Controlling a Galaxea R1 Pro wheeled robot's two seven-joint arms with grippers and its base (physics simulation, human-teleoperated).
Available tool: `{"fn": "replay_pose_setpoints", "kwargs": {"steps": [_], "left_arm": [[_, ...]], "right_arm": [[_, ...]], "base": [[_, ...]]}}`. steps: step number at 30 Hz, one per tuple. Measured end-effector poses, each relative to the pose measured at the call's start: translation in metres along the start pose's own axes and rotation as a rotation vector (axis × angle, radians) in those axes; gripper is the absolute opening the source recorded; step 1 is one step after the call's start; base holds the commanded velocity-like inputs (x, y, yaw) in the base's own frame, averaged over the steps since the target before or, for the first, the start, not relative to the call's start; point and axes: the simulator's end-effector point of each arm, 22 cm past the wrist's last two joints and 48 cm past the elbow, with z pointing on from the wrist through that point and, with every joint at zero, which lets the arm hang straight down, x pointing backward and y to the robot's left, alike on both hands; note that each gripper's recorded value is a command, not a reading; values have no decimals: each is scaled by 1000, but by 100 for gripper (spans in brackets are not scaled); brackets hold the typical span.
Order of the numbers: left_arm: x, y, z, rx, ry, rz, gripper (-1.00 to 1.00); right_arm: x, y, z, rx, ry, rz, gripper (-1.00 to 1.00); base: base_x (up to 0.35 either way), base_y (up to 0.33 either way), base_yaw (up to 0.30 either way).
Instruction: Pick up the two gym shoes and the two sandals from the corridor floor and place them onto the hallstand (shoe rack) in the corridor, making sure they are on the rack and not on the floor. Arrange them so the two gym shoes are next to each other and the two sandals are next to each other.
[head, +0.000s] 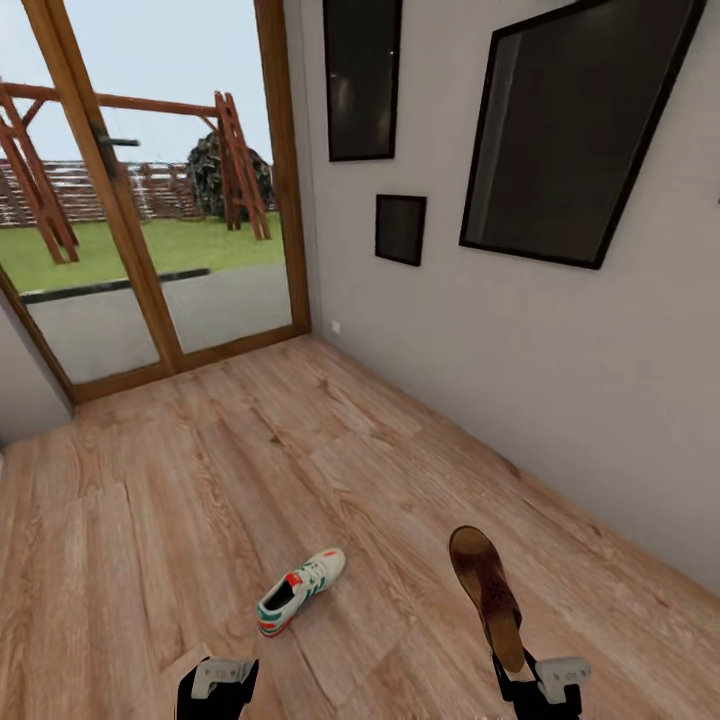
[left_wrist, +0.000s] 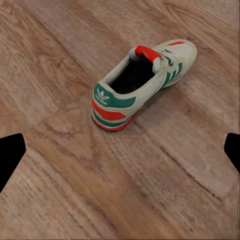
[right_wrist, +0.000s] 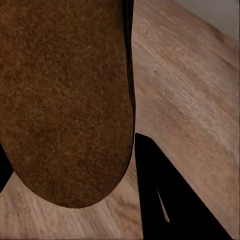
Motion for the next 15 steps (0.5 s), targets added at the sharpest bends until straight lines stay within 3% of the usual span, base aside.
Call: {"fn": "replay_pose_setpoints", "kwargs": {"steps": [15], "left_arm": [[3, 0, 0, -1, 5, -1, 100]], "right_arm": [[2, 0, 0, 0, 4, 0, -100]], "base": [[0, 0, -287]]}}
